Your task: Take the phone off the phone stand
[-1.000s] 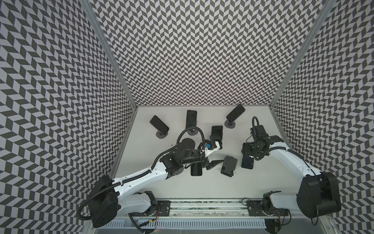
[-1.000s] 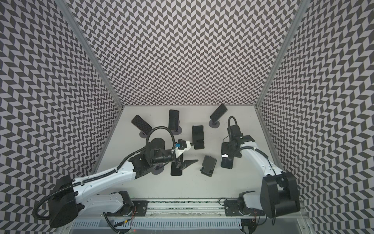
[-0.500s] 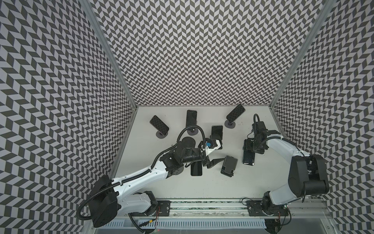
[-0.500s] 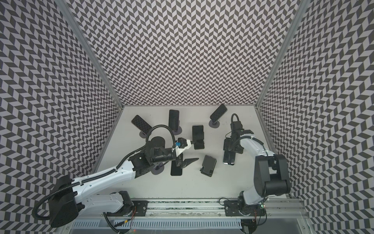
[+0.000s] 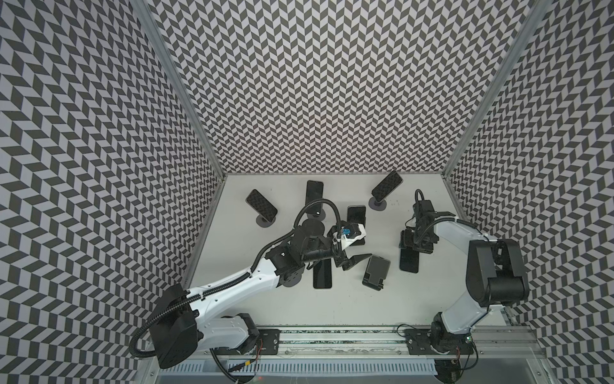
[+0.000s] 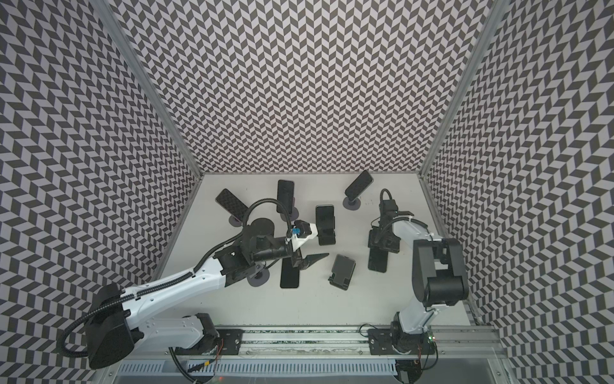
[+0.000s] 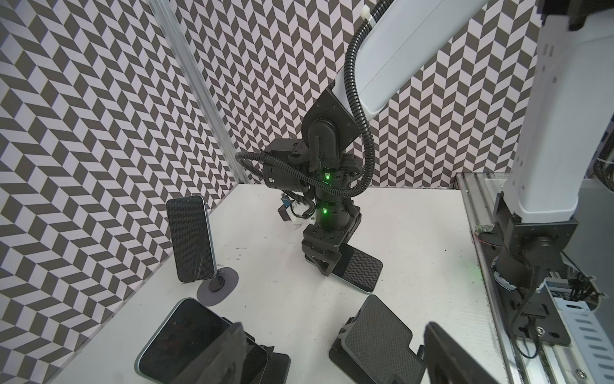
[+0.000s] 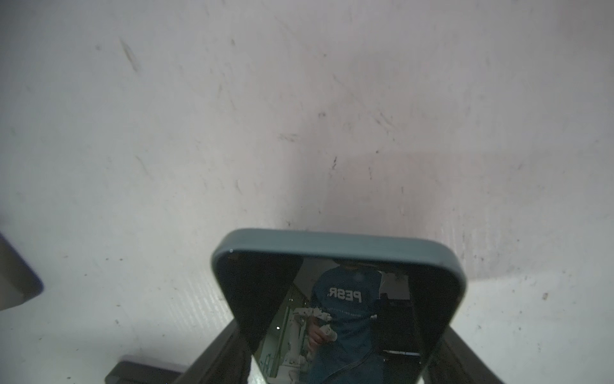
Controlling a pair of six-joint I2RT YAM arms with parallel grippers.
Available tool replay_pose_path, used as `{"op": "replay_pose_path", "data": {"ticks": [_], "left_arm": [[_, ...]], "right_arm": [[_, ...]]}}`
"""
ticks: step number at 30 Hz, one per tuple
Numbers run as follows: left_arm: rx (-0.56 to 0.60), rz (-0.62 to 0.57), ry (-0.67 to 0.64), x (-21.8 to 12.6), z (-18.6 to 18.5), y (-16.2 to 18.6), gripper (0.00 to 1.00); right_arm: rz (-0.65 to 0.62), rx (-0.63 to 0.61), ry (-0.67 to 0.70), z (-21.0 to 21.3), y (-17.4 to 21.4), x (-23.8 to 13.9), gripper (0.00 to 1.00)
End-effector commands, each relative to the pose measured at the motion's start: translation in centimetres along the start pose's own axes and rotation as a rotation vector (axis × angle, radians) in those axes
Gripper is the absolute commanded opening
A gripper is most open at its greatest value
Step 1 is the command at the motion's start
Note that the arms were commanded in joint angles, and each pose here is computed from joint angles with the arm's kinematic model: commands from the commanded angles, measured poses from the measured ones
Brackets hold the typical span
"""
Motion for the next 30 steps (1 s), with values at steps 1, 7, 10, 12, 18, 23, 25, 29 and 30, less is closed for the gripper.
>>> {"op": "replay_pose_path", "data": {"ticks": [1,7,10,12,18,23,25,29,30], "left_arm": [[0.012,0.000,-0.029,0.1,1.2,-1.0,0.84],[0.013,0.004,-0.051,0.3,2.2,-1.1,0.84],[0.003,0.011,-0.058,0.4,2.6,-0.8,0.84],[0.001,0.014,-0.061,0.5,2.8,-0.8,0.84],[-0.003,0.019,-0.072,0.8,3.7,-0.6,0.84],[-0.010,0.018,-0.062,1.1,4.0,-0.4,0.84],[-0.010,0.019,-0.059,1.1,4.1,-0.3,0.84],[-0.010,0.021,-0.060,1.2,4.4,-0.2,0.84],[-0.011,0.022,-0.060,1.2,4.4,-0.2,0.84]], "right_arm": [[-0.043,-0.006,0.000,0.1,-1.9,0.2,0.00],[-0.034,-0.006,0.012,0.0,-2.6,0.9,0.00],[-0.024,-0.002,0.012,-0.1,-2.7,1.3,0.00],[-0.023,-0.002,0.008,0.0,-2.8,1.3,0.00],[-0.019,0.000,0.011,0.0,-3.2,1.4,0.00],[-0.022,0.007,0.020,-0.4,-3.3,1.4,0.00],[-0.027,0.015,0.027,-0.8,-3.4,1.3,0.00],[-0.032,0.032,0.046,-1.6,-3.7,1.4,0.00],[-0.027,0.037,0.049,-1.8,-3.6,1.5,0.00]]}}
Point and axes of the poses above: each gripper's point midway between its finger pads, its own x axis out along the fingers, its own z axis along the line the jaws close on, y = z × x, the point moved 1 cm from there along -x, back along the fingers, and after that the axes turned 5 degrees about x, right-handed, at the moved point
